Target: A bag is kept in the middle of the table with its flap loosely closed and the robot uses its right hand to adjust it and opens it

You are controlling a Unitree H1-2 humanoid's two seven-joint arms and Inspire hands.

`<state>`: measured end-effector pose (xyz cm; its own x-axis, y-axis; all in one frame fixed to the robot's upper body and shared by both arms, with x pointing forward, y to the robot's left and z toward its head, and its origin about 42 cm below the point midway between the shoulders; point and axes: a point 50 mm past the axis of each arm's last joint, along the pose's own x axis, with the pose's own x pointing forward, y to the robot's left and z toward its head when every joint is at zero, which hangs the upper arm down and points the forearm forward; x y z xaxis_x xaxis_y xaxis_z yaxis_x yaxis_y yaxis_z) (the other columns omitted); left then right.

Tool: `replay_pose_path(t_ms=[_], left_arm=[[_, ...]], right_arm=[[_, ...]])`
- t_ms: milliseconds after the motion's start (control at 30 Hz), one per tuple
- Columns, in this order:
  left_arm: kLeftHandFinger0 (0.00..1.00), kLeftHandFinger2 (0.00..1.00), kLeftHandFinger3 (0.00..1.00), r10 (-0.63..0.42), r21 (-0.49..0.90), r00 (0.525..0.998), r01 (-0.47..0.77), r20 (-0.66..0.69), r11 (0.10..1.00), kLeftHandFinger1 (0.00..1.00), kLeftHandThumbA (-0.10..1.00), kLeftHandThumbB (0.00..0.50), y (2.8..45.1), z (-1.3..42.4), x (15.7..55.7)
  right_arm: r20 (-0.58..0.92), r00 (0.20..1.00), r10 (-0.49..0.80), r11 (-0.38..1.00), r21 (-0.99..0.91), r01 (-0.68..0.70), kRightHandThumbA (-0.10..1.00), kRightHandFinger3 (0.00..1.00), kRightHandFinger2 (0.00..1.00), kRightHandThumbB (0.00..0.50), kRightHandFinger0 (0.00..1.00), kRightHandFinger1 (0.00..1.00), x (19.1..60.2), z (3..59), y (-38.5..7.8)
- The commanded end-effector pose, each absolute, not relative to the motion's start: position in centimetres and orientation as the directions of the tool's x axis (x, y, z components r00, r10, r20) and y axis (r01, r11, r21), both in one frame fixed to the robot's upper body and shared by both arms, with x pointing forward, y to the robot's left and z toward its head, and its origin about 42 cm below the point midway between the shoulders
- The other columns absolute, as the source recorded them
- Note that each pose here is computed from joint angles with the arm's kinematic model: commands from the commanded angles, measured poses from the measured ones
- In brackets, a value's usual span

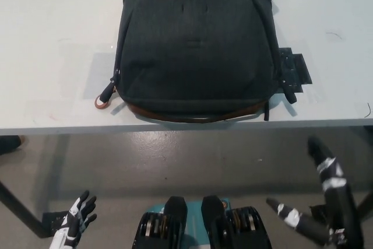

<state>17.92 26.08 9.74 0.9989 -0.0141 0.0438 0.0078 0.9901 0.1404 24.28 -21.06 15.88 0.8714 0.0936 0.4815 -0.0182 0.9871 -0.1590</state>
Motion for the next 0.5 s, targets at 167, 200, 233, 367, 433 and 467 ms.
replay_pose_path(t_ms=[167, 200, 233, 367, 433, 467], left_arm=[[1.0, 1.0, 1.0, -0.043, 0.16, 0.995, 0.028, 0.09, 0.987, 1.0, 1.0, 0.051, 26.3, 10.5, 17.0], [1.0, 1.0, 1.0, -0.042, 0.161, 0.995, 0.027, 0.087, 0.987, 1.0, 1.0, 0.045, 26.3, 10.4, 16.8], [1.0, 1.0, 1.0, -0.04, 0.159, 0.996, 0.026, 0.084, 0.987, 1.0, 1.0, 0.045, 26.3, 10.3, 16.8], [1.0, 1.0, 1.0, -0.037, 0.157, 0.996, 0.024, 0.08, 0.987, 1.0, 1.0, 0.063, 26.4, 10.0, 16.6], [1.0, 1.0, 1.0, -0.038, 0.151, 0.996, 0.027, 0.075, 0.988, 1.0, 1.0, 0.059, 26.3, 10.0, 16.5], [1.0, 1.0, 1.0, -0.039, 0.155, 0.997, 0.028, 0.071, 0.987, 1.0, 1.0, 0.053, 26.3, 10.0, 16.5]], right_arm=[[0.605, 0.787, 0.117, 0.986, -0.167, -0.018, 1.0, 1.0, 1.0, 0.254, 1.0, 1.0, 30.7, 25.4, -22.6], [0.597, 0.794, 0.117, 0.987, -0.158, -0.027, 1.0, 1.0, 1.0, 0.261, 1.0, 1.0, 31.8, 26.4, -22.6], [0.576, 0.81, 0.115, 0.991, -0.125, -0.052, 1.0, 1.0, 1.0, 0.286, 1.0, 1.0, 33.4, 27.8, -22.5], [0.532, 0.834, 0.149, 0.989, -0.089, -0.12, 1.0, 1.0, 1.0, 0.216, 1.0, 1.0, 37.6, 31.0, -22.0], [0.523, 0.837, 0.161, 0.987, -0.101, -0.127, 1.0, 1.0, 1.0, 0.206, 1.0, 1.0, 39.2, 32.0, -21.8], [0.51, 0.843, 0.172, 0.985, -0.098, -0.141, 1.0, 1.0, 1.0, 0.219, 1.0, 1.0, 40.7, 32.8, -21.4]])
